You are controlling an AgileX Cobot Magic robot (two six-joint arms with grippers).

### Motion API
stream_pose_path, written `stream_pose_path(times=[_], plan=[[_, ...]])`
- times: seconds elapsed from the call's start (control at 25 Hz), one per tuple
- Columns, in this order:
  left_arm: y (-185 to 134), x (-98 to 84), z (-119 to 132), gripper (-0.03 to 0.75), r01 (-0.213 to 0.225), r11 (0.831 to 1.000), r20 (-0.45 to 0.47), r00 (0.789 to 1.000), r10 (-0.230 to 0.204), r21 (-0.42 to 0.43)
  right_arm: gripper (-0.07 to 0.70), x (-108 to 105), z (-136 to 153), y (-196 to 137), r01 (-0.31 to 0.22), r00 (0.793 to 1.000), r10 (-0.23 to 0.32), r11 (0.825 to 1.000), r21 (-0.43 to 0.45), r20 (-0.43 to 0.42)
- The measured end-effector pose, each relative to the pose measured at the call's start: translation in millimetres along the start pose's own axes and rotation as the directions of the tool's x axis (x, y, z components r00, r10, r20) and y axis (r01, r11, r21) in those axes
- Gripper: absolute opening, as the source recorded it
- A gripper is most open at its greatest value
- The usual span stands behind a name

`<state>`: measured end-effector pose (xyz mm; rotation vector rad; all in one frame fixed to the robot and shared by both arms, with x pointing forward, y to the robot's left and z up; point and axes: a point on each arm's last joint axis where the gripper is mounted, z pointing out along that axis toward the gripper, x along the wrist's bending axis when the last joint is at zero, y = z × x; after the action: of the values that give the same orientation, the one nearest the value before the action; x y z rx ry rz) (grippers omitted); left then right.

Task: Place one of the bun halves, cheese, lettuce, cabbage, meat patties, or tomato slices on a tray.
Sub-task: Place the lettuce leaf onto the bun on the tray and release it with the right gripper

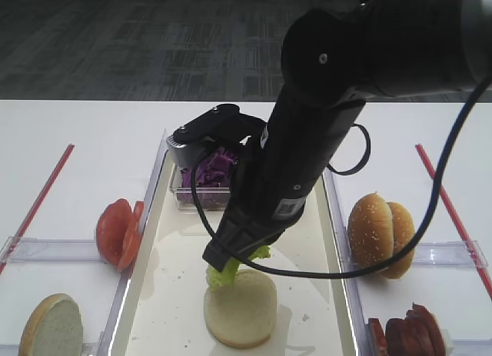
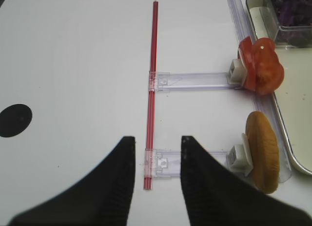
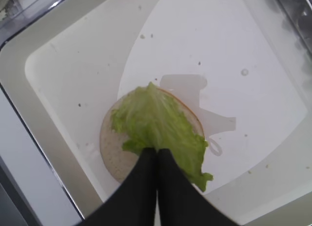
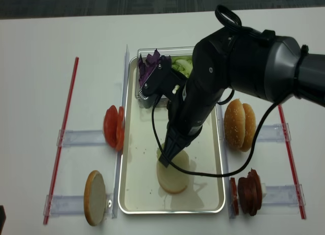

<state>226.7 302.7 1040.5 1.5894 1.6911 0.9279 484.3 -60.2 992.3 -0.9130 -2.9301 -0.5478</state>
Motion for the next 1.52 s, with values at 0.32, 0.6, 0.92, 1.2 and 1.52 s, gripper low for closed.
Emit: stream_pose_path(times=[0.32,0.6,0.92,1.2,1.52], plan=[[0.0,0.0,0.0,0.223,0.0,1.0,0.0,1.0,0.0,0.0,0.029,-0.2,1.2,-0.6,0.017,1.0,-0.017,1.0,-0.005,0.002],[0.0,0.0,0.0,0.223,0.0,1.0,0.0,1.0,0.0,0.0,0.029,-0.4,12.3,-11.2,0.023,1.0,-0.023,1.0,0.01,0.001],[0.0,0.0,0.0,0.223,0.0,1.0,0.0,1.0,0.0,0.0,0.029,-1.1,16.4,-10.5,0.018,1.0,-0.018,1.0,-0.016,0.003],[0.0,0.0,0.0,0.223,0.0,1.0,0.0,1.0,0.0,0.0,0.029,-1.6,21.4,-10.6,0.027,1.0,-0.027,1.0,-0.009,-0.004],[0.0,0.0,0.0,0.223,0.0,1.0,0.0,1.0,0.0,0.0,0.029,-0.9,27.6,-10.2,0.04,0.999,-0.04,0.999,-0.007,-0.009]])
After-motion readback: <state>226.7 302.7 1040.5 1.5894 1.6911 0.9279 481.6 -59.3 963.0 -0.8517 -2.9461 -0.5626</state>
